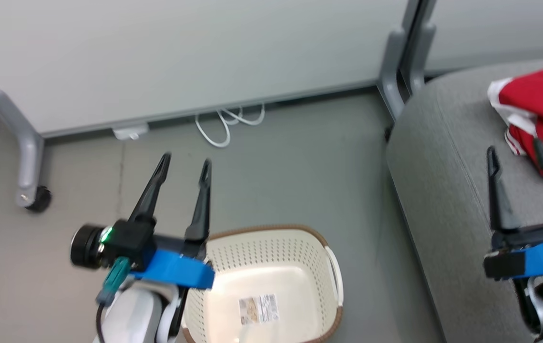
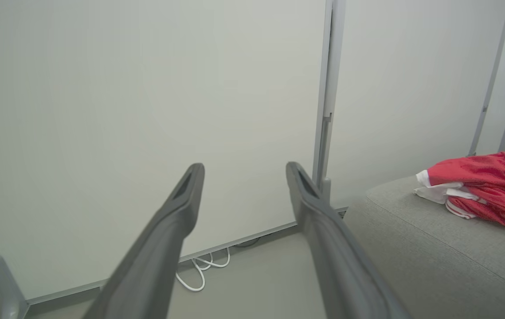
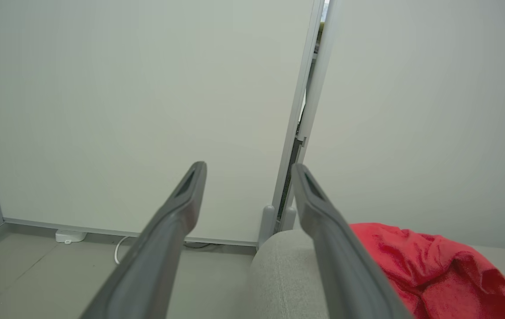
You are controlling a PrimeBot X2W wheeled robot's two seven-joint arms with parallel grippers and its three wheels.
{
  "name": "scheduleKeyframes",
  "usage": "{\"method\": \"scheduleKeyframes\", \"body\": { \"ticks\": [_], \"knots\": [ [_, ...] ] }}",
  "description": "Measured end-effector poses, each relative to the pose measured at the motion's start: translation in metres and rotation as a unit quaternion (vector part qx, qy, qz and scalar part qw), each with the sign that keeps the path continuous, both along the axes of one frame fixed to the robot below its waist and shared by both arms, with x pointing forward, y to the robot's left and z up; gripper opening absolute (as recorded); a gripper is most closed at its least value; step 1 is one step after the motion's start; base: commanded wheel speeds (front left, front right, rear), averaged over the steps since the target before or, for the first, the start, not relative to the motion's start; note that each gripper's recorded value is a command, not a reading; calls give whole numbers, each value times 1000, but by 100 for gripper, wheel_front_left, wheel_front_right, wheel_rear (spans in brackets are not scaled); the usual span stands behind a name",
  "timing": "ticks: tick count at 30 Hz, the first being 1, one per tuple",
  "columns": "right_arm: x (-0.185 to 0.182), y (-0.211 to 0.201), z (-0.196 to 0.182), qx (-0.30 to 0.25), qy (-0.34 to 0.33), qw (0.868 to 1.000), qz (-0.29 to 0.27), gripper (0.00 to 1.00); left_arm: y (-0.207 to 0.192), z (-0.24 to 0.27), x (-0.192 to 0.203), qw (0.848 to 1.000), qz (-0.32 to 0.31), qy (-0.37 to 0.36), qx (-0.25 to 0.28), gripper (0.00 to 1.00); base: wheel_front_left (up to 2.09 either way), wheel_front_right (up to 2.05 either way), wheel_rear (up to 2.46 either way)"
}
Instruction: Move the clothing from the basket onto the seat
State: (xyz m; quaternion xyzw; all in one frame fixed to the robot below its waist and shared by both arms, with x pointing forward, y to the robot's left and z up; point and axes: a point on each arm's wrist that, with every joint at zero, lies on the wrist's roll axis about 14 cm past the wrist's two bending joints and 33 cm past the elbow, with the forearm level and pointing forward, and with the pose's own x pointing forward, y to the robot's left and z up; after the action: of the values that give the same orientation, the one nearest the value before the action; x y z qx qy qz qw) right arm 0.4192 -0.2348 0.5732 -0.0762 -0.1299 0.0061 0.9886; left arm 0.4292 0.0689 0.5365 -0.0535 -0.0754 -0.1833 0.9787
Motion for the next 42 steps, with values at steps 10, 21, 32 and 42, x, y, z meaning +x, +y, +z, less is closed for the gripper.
{"method": "scheduleKeyframes", "body": {
  "ticks": [10, 21, 32, 42],
  "knots": [
    [-19, 47, -2, 37, 3, 998, 55, 100, 72, 0, -53, 995, 103, 1, -2, 100, 0, 0, 0],
    [-36, 71, -35, 63, 52, 994, 75, 100, 102, -5, -79, 989, 145, 6, -16, 100, 0, 0, 0],
    [-46, 68, -50, 77, 71, 992, 63, 100, 100, -22, -92, 990, 140, 30, -16, 100, 0, 0, 0],
    [-52, 64, -56, 86, 78, 992, 55, 100, 96, -26, -95, 990, 134, 36, -14, 100, 0, 0, 0]
  ]
}}
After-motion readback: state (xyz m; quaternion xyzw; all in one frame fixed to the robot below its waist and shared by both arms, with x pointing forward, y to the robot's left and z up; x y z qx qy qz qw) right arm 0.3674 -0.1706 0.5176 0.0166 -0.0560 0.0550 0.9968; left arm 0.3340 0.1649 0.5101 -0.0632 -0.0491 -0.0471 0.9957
